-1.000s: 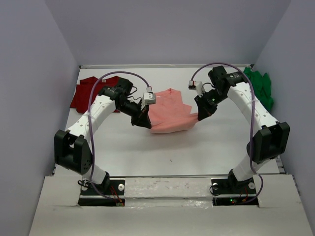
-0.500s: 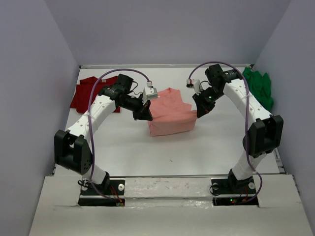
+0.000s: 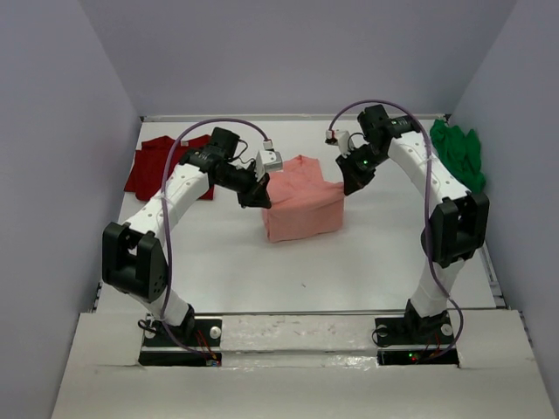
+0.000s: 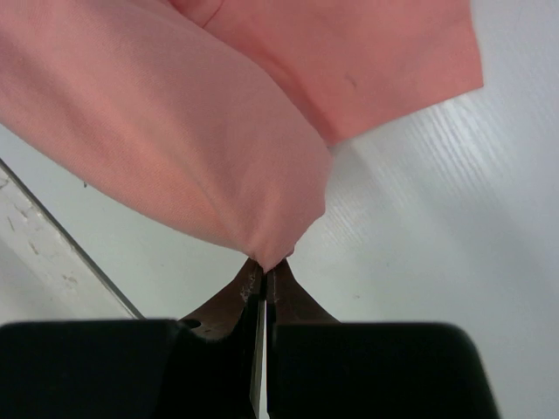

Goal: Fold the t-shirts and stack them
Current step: Fold the tshirt

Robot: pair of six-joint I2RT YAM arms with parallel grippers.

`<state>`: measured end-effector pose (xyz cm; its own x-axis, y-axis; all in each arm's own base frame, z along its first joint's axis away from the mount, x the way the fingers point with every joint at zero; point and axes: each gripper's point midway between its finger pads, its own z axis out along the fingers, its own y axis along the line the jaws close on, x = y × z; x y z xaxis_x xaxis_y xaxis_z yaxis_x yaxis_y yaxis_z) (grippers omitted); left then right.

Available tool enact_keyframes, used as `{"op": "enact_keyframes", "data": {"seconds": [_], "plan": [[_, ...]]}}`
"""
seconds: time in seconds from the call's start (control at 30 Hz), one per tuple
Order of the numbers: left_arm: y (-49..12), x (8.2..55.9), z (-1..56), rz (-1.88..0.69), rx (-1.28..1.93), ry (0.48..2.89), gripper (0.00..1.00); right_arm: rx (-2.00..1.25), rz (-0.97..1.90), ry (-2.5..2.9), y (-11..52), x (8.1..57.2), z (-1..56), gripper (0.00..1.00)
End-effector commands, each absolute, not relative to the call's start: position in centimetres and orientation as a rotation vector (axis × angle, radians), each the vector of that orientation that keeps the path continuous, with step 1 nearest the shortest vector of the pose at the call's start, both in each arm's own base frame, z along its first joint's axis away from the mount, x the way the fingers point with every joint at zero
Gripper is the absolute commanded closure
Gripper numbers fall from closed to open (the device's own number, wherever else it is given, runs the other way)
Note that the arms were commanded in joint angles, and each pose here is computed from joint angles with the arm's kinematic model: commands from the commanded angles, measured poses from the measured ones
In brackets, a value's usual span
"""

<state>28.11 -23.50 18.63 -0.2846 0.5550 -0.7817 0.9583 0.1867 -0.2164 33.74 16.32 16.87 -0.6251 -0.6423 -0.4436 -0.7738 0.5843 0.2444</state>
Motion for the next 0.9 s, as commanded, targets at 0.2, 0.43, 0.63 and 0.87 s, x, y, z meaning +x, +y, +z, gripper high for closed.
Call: {"op": "enact_keyframes", "data": {"seconds": [0.2, 0.43, 0.63, 0.87], "plan": [[-23.5, 31.4, 20.2, -0.875, 1.355, 1.893, 1.00, -1.167, 0.496, 2.405, 16.9, 39.3, 17.0, 1.00], [-22.4, 34.4, 20.0, -0.813, 1.248, 1.936, 1.00, -1.173, 0.470, 2.383, 17.5, 42.1, 16.0, 1.00], [-21.8, 36.3, 19.8, -0.765, 1.168, 1.967, 1.00, -1.165, 0.452, 2.334, 18.1, 44.0, 16.2, 1.00], [-21.9, 37.6, 19.1, -0.752, 1.136, 1.992, 1.00, -1.166, 0.405, 2.296, 18.3, 46.3, 15.7, 1.00]]}}
